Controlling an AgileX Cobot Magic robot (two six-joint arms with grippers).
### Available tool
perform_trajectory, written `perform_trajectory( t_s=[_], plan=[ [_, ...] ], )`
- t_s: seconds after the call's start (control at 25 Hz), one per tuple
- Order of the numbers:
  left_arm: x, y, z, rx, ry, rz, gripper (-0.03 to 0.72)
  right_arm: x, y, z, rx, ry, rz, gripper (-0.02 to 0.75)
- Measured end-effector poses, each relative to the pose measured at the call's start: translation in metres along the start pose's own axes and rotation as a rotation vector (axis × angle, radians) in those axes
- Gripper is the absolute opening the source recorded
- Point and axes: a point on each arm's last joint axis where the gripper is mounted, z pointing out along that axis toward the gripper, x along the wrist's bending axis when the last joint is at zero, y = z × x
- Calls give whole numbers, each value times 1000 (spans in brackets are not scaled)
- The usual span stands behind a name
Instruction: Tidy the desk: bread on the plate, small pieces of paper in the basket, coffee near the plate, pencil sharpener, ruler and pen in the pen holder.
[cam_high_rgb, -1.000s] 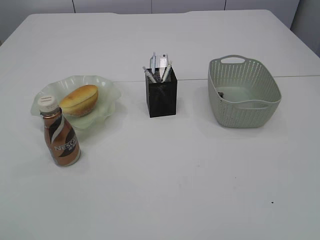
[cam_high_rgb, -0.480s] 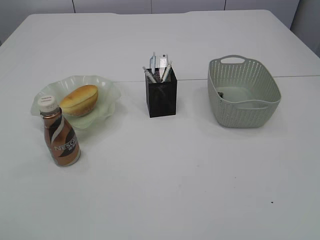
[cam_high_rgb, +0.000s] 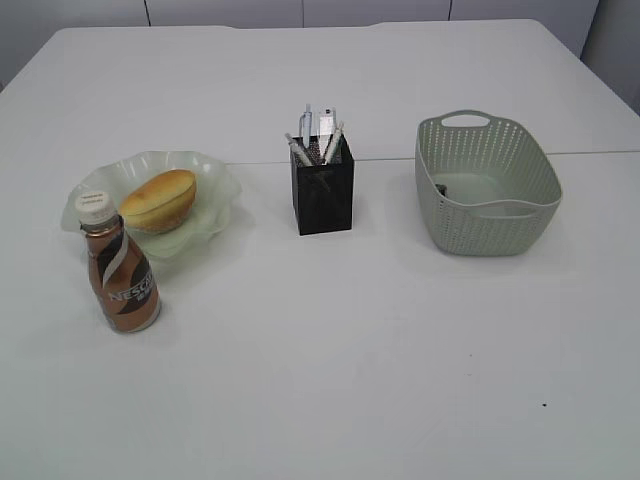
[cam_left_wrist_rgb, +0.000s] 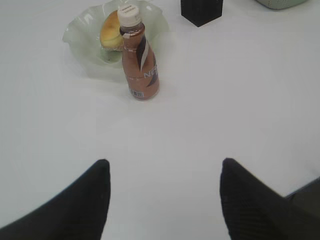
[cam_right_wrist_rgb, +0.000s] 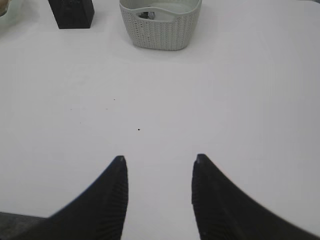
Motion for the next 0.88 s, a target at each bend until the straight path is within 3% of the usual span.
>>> perform_trajectory(
  t_s=[0.88],
  plan=[
    [0,0,0,0,-4,2,497,0,0,0,0,-2,8,341]
  ],
)
